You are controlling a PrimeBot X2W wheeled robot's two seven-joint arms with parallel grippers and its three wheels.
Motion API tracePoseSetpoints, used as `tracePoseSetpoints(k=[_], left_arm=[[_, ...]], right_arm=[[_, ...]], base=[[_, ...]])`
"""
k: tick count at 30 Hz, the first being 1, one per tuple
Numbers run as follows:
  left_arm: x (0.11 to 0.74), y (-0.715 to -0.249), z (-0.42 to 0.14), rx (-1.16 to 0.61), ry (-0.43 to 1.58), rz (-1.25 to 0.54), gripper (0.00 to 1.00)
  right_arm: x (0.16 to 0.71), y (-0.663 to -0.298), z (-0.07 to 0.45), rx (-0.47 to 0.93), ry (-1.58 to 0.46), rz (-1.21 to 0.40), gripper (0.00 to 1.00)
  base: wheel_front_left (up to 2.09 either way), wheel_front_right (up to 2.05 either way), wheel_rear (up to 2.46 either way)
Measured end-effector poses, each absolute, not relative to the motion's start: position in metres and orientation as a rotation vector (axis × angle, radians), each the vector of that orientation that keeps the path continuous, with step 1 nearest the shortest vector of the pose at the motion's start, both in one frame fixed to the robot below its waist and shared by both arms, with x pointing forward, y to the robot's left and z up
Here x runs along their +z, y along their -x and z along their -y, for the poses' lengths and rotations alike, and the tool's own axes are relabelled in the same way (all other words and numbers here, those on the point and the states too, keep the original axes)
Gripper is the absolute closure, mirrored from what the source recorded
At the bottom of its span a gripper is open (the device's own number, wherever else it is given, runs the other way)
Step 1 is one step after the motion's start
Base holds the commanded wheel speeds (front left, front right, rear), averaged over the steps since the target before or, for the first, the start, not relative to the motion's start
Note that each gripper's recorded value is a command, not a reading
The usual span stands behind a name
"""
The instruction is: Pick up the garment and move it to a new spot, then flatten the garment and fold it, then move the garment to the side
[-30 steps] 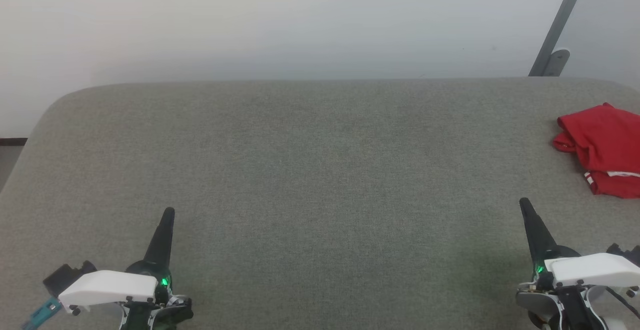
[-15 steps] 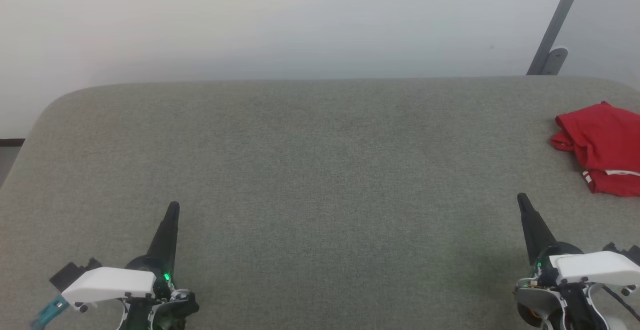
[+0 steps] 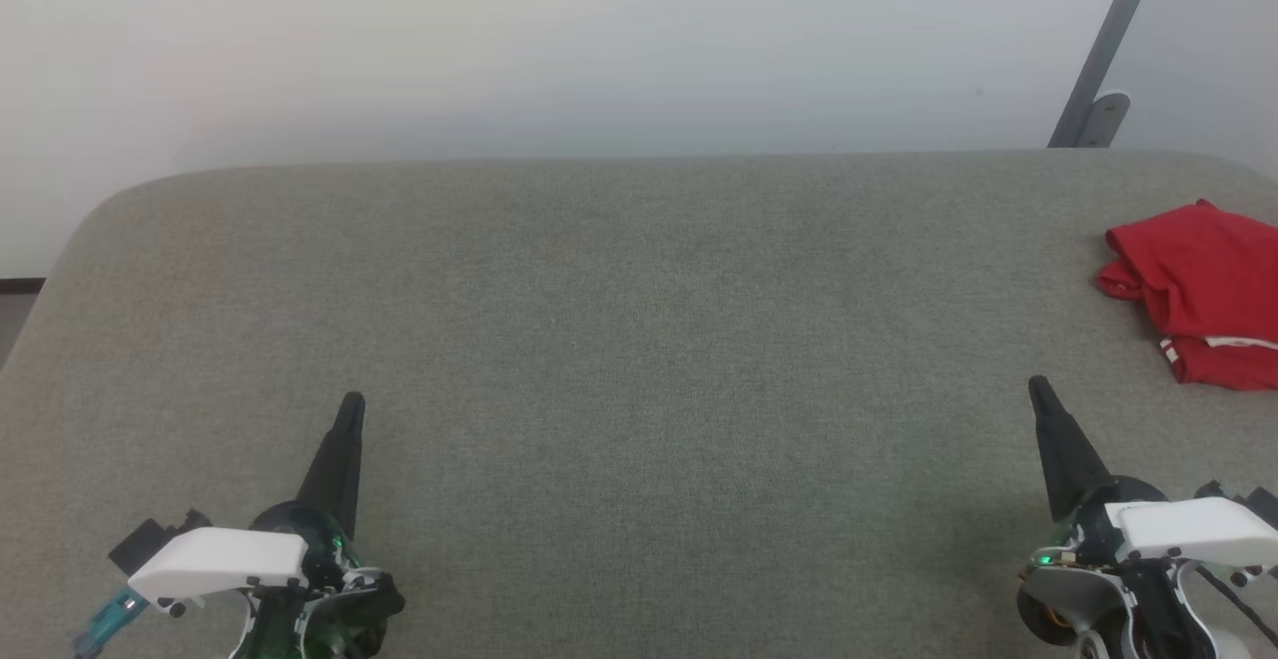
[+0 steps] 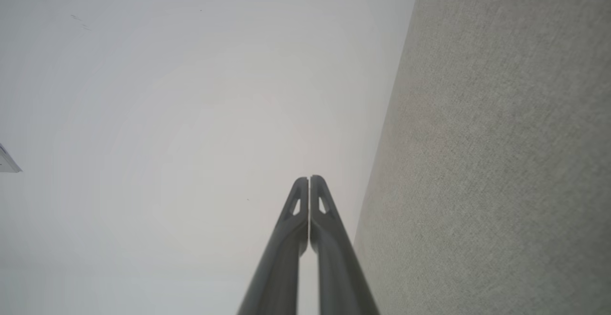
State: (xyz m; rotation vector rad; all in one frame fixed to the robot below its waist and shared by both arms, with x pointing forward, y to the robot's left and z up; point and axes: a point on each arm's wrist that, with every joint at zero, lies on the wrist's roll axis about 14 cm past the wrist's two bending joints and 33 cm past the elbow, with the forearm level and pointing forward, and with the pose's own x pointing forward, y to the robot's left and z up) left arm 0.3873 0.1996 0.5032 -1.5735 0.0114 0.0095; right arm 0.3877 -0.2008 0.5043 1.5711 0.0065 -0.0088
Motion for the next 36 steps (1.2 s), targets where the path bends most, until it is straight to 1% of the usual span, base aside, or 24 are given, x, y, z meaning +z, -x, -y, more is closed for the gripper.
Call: tracePoseSetpoints(k=[36], left_arm=[[0.5034,-0.3873,-0.1995,0.009,1.574,-0.011,1.0]], right_arm=[[0.5046,-0.3878,0.2005,-0.007,-1.572,-0.007,1.0]], base=[[0.0,0.0,0.0]])
